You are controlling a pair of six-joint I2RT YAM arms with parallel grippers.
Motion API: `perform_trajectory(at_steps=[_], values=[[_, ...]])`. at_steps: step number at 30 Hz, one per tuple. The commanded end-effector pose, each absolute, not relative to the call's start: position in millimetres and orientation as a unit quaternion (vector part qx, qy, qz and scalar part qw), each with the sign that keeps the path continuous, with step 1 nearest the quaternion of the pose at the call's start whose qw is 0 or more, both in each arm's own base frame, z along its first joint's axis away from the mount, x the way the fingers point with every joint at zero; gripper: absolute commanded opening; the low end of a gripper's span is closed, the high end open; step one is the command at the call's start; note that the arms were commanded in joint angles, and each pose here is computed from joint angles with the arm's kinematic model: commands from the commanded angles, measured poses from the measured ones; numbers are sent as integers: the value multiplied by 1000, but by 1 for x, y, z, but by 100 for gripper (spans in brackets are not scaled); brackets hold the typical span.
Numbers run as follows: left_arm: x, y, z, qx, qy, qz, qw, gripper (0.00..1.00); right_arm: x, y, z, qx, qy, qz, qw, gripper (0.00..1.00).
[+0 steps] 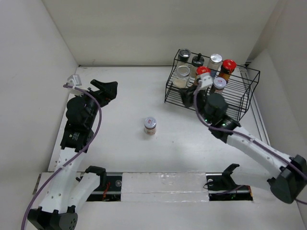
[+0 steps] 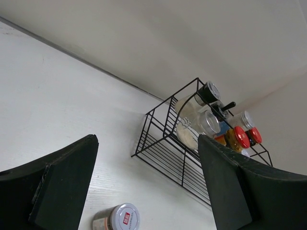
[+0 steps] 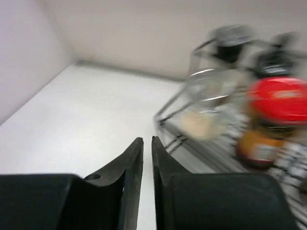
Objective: Organize the condiment bottles
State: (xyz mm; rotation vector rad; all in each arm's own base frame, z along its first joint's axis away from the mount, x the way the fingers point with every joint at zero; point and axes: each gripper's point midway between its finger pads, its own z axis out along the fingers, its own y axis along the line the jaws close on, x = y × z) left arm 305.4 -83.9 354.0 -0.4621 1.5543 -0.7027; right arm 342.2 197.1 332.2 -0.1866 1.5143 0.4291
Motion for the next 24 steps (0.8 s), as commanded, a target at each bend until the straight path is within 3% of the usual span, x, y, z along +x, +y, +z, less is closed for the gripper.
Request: perform_trajectory(at_steps=[1, 2, 3, 4, 7, 16, 24], values=[[306, -85, 362, -197, 667, -318, 645, 81, 319, 272, 279, -198, 693, 272, 637, 20], [306, -85, 362, -197, 667, -318, 645, 81, 304, 292, 262, -227, 704, 285, 610, 29], [306, -85, 362, -197, 667, -318, 645, 81, 298, 302, 230, -256, 729, 270, 574, 54], [306, -85, 362, -197, 667, -318, 645, 81, 288, 312, 219, -279, 731, 275, 559, 67], [303, -86, 367, -192, 661, -323, 649, 82, 260, 334, 174, -324, 751, 265, 511, 100], [303, -88, 367, -189, 662, -326, 647, 83, 258, 366, 122, -357, 779, 258, 446, 100], [302, -89, 368, -186, 662, -329, 647, 83, 303, 391, 112, -322, 773, 226, 498, 100]])
